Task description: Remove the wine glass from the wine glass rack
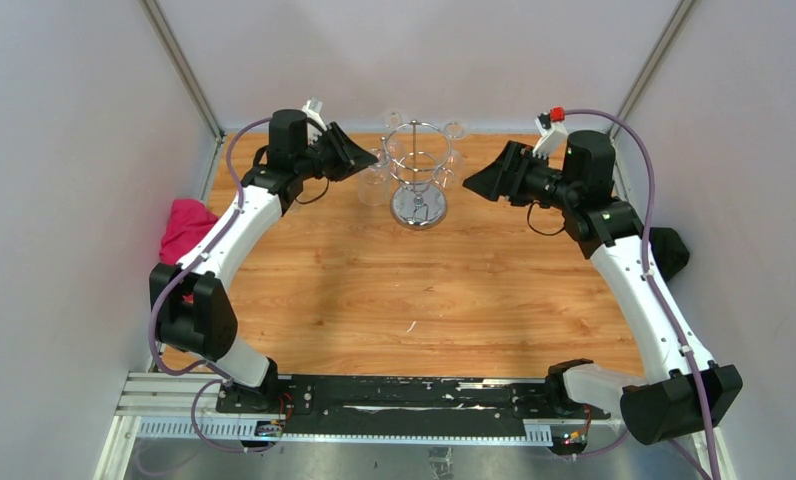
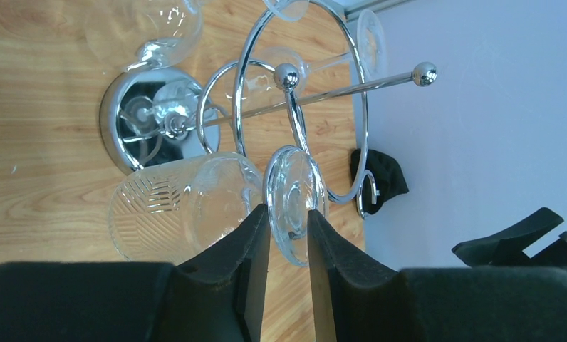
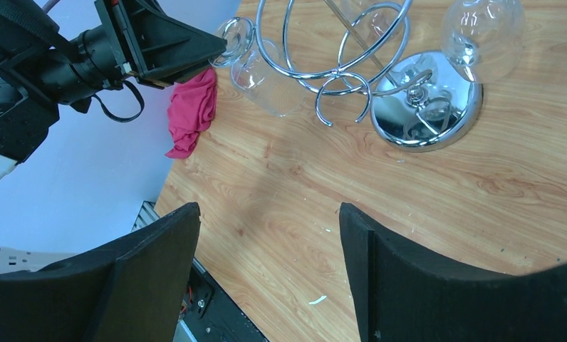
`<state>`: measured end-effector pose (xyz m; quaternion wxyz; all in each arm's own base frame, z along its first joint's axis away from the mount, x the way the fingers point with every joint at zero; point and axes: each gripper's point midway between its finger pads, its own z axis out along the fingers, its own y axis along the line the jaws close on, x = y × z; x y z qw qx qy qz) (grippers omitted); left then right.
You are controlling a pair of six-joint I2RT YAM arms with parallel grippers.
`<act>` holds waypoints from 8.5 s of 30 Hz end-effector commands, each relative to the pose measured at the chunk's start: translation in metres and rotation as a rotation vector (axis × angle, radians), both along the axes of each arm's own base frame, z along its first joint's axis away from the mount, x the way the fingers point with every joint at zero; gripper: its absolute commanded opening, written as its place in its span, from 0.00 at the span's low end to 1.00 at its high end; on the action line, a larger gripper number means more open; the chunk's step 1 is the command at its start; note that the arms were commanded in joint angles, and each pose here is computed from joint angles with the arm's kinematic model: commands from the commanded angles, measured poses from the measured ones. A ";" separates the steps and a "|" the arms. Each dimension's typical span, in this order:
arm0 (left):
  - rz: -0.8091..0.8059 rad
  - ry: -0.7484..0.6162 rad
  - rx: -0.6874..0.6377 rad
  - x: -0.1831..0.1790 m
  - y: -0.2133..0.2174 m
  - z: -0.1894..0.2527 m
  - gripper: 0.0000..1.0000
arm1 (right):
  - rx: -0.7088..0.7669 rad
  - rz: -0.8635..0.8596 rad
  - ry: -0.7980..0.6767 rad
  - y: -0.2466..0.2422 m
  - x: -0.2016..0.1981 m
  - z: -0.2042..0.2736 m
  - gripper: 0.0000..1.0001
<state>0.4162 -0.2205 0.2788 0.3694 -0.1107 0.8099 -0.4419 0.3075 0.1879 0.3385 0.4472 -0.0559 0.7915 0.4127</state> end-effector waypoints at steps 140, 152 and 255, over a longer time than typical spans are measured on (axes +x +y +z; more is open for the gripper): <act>-0.035 0.179 -0.482 -0.036 -0.008 0.030 0.00 | 0.053 0.016 0.042 -0.001 0.000 -0.010 0.74; -0.044 0.177 -0.495 -0.044 0.001 0.035 0.00 | 0.059 0.017 0.043 0.000 0.001 -0.008 0.74; -0.635 -0.711 -0.963 -0.206 -0.005 0.246 0.00 | 0.754 0.820 -0.387 0.088 -0.064 0.154 0.73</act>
